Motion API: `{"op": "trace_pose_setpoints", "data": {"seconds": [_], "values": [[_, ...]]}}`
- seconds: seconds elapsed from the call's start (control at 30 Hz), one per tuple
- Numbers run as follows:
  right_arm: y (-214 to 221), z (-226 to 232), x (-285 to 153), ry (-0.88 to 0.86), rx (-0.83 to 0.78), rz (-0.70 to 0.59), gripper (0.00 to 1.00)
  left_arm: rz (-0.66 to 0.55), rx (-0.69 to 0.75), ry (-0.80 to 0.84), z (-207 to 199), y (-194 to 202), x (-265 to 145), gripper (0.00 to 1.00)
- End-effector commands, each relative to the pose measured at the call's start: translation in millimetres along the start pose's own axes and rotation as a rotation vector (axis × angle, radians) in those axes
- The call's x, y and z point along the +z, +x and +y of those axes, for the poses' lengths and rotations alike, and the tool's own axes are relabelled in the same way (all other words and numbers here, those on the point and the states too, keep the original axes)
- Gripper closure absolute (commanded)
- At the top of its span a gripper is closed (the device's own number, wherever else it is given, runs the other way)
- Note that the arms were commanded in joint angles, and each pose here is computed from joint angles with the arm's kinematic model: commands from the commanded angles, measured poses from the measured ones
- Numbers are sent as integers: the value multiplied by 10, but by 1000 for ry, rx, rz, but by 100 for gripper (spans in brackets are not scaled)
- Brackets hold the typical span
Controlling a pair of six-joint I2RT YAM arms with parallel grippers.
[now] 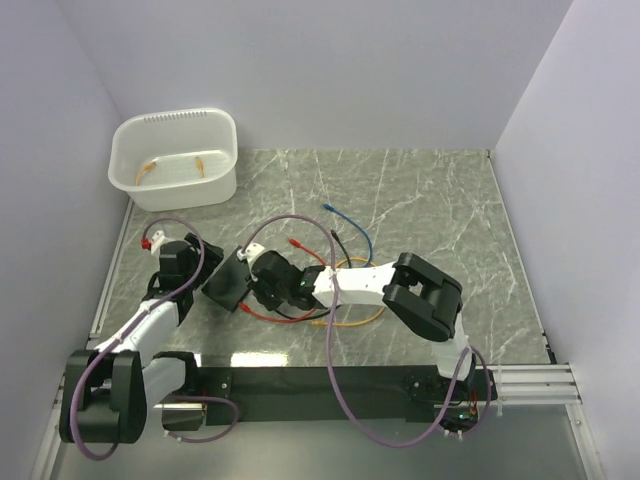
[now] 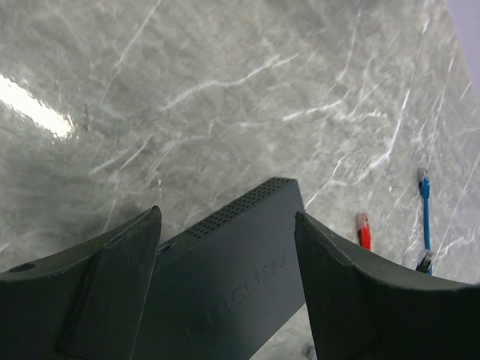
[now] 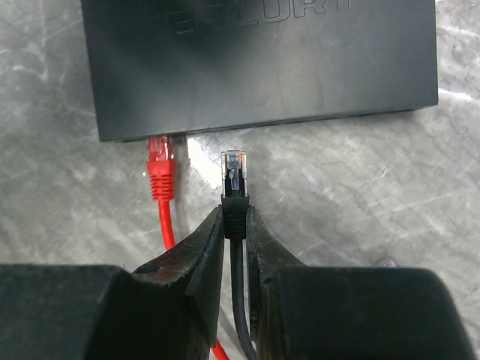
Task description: Insert the plug into the switch port
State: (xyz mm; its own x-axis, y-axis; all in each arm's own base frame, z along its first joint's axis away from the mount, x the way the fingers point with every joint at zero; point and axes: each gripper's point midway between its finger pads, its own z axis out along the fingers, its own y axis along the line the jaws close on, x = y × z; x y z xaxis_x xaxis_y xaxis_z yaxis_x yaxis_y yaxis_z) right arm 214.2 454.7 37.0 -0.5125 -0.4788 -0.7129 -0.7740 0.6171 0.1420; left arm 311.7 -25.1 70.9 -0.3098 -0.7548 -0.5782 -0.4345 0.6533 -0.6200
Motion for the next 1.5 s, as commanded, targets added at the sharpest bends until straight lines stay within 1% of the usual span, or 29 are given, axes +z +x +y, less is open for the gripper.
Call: {"op": "trace_pose_setpoints", "data": {"seconds": [0.0, 0.07, 0.27, 0.5, 0.77, 1.07, 1.47], "values": [[-147, 12, 13, 24, -19, -16, 100, 22, -30, 47, -78, 32, 26, 23], [-133, 36, 21, 21, -24, -11, 100, 48, -38, 62, -69, 116, 22, 24], [-98, 82, 55, 17, -37, -1, 100, 78, -71, 100, -66, 232, -27, 25], [-91, 176, 68, 7, -68, 5, 100, 76, -85, 115, -63, 250, -93, 26], [-16, 179, 106, 22, -86, 37, 100, 69, -63, 99, -50, 218, -75, 27], [-66, 151, 121, 48, -86, 25, 100, 58, -31, 118, -115, 166, -30, 28], [-147, 143, 158, 64, -87, 8, 100, 100, -1, 138, -113, 272, 42, 28]]}}
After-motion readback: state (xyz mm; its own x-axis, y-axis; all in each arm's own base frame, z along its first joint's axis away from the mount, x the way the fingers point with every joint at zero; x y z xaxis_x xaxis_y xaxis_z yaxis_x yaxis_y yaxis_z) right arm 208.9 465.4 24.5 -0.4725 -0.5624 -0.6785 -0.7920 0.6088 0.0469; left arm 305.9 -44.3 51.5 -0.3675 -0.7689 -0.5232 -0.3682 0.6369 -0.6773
